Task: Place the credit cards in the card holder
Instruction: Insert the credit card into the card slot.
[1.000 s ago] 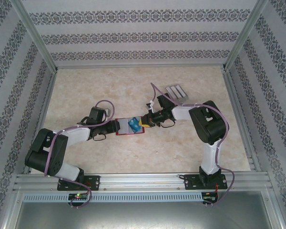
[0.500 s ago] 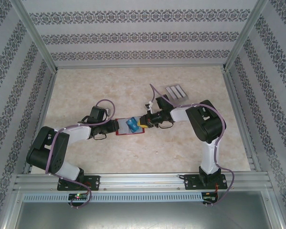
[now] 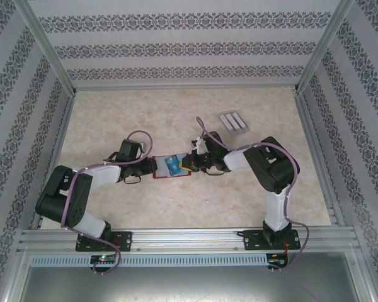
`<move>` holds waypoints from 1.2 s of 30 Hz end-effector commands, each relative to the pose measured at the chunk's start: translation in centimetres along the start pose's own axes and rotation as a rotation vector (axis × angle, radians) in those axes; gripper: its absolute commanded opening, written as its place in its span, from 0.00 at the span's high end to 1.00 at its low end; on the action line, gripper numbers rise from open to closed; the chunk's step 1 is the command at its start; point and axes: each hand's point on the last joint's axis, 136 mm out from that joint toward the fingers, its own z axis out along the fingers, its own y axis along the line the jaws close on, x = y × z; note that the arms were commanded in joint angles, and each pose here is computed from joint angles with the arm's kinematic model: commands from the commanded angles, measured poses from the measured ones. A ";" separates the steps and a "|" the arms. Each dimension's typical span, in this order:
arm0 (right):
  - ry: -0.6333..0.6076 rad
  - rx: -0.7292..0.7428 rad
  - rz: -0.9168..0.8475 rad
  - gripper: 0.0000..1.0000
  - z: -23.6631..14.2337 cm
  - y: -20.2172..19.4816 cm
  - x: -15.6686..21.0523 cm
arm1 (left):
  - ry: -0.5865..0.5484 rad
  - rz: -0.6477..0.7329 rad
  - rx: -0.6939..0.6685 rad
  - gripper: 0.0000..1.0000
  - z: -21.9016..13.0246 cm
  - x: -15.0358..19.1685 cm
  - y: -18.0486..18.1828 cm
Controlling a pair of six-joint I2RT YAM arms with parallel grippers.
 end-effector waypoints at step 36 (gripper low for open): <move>-0.091 0.060 0.034 0.83 5.4 2.3 2.2 | 0.055 -0.048 -0.003 0.79 0.7 0.9 -0.1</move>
